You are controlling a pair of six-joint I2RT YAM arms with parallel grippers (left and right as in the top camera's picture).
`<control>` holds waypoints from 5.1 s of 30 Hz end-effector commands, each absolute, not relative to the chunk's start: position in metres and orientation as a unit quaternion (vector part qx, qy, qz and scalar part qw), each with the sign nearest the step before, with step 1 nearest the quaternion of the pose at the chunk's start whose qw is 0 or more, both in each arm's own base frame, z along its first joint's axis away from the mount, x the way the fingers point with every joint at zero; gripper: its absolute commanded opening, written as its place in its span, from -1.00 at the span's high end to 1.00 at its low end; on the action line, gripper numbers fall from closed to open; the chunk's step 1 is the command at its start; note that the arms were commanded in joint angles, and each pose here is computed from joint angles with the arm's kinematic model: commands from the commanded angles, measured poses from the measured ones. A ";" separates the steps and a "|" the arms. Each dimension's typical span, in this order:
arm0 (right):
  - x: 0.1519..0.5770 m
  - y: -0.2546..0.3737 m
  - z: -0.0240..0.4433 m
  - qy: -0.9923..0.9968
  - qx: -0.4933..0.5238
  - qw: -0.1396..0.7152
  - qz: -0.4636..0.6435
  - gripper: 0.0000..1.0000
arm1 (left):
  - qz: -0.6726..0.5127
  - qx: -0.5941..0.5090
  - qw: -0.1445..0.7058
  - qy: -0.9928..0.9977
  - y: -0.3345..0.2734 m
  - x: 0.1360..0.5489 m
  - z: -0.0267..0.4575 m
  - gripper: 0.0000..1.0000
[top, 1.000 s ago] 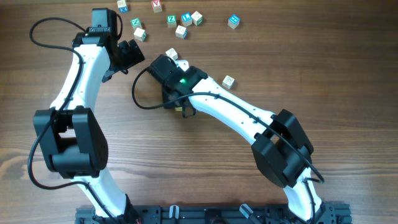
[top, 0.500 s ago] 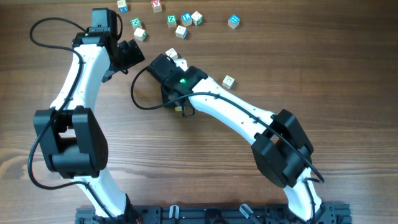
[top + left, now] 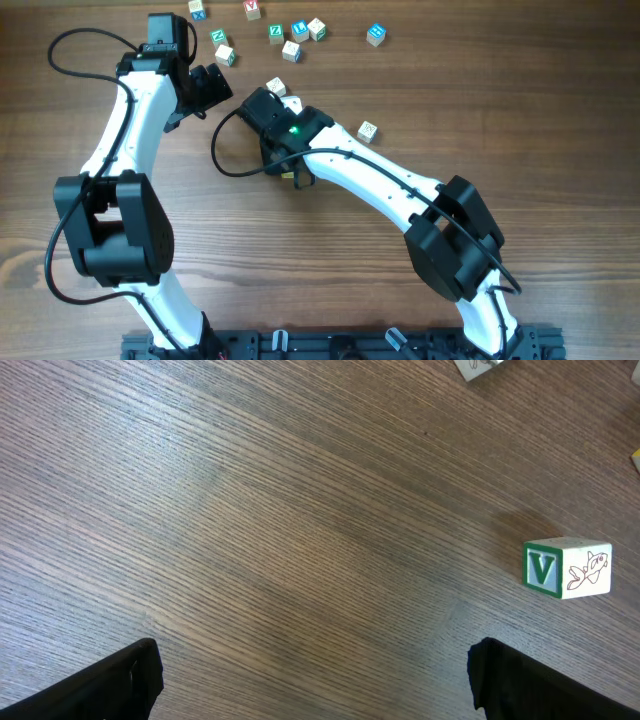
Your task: Form a tower
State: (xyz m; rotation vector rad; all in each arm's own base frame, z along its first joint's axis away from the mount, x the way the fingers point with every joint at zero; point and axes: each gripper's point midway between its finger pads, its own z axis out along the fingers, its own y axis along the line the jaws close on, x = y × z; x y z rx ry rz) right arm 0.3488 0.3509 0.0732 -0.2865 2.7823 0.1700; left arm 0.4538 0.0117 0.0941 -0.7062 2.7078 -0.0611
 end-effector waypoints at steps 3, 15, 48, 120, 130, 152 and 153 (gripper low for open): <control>0.361 0.359 0.083 0.975 -0.103 0.182 0.071 -0.45 | -0.018 -0.256 0.182 0.949 0.016 0.456 0.102 -1.00; 0.417 0.280 0.124 0.982 0.010 0.183 0.044 -0.64 | -0.018 -0.257 0.182 0.949 0.016 0.456 0.102 -1.00; 0.433 0.182 0.009 0.976 0.163 0.144 0.020 0.25 | -0.018 -0.256 0.182 0.949 0.016 0.456 0.102 -1.00; 0.352 0.348 0.111 0.968 -0.160 0.181 0.065 0.45 | -0.018 -0.256 0.182 0.949 0.016 0.456 0.102 -1.00; 0.351 0.347 0.088 0.972 -0.160 0.163 0.051 0.45 | -0.018 -0.257 0.182 0.949 0.016 0.456 0.102 -1.00; 0.356 0.351 0.090 0.970 -0.156 0.174 0.060 -0.82 | -0.018 -0.257 0.182 0.949 0.016 0.456 0.102 -1.00; 0.355 0.351 0.090 0.972 -0.149 0.173 0.061 -0.86 | -0.018 -0.257 0.182 0.949 0.016 0.456 0.102 -1.00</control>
